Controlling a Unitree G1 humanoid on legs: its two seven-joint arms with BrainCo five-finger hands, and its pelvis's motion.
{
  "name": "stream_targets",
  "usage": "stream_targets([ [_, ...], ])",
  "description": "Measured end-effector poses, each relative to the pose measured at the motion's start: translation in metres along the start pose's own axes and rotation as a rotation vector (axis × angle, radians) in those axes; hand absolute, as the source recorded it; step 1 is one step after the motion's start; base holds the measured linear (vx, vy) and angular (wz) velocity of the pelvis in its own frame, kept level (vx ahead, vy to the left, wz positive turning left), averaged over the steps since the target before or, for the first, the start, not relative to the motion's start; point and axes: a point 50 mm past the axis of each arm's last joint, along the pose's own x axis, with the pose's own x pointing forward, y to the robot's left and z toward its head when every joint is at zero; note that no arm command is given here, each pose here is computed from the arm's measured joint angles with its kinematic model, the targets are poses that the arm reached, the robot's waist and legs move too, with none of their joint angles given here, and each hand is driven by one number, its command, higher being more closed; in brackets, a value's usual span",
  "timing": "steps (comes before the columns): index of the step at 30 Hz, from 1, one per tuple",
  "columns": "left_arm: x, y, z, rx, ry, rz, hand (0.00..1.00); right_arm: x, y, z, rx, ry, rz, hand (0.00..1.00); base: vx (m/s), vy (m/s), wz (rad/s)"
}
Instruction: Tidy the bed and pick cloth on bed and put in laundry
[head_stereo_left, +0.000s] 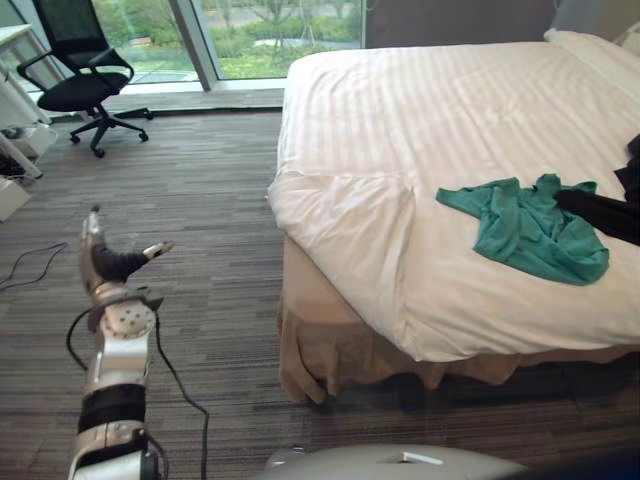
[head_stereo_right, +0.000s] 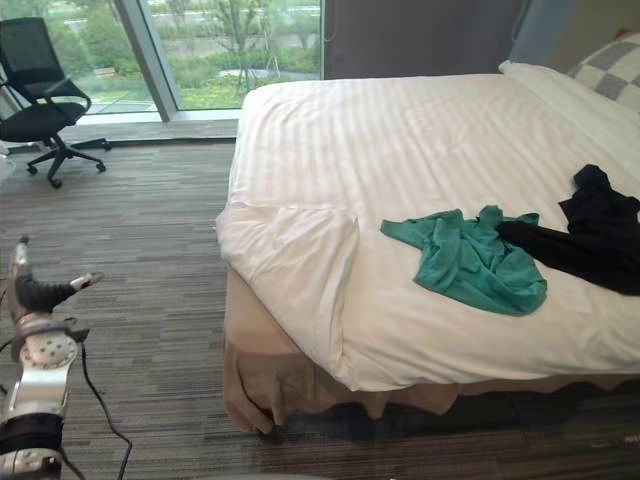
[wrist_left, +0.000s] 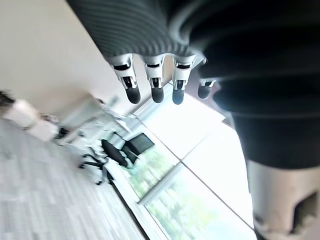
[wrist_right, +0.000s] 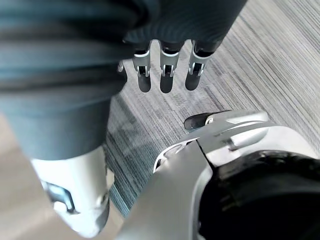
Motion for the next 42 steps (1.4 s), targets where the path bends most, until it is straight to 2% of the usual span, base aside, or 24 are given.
stream_targets([
  [9, 0.040, 0.004, 0.065, 0.062, -0.205, 0.022, 0.00, 0.001, -0.004, 0.015, 0.096, -0.058, -0.016, 0.00, 0.00, 0.014, -0.26],
  [13, 0.053, 0.009, 0.097, 0.037, -0.285, 0.059, 0.00, 0.003, 0.005, 0.030, 0.107, -0.099, 0.008, 0.00, -0.02, 0.008, -0.29],
  [23, 0.072, 0.019, 0.186, 0.106, -0.543, 0.100, 0.00, 0.003, 0.023, 0.064, 0.157, -0.223, 0.054, 0.00, -0.01, -0.019, -0.15],
  [30, 0.076, 0.023, 0.218, 0.095, -0.617, 0.114, 0.00, -0.001, 0.034, 0.084, 0.167, -0.307, 0.093, 0.00, 0.00, -0.007, -0.12],
  [42, 0.085, 0.024, 0.255, 0.158, -0.658, 0.088, 0.00, -0.016, 0.063, 0.112, 0.174, -0.448, 0.198, 0.00, -0.06, 0.006, -0.11],
])
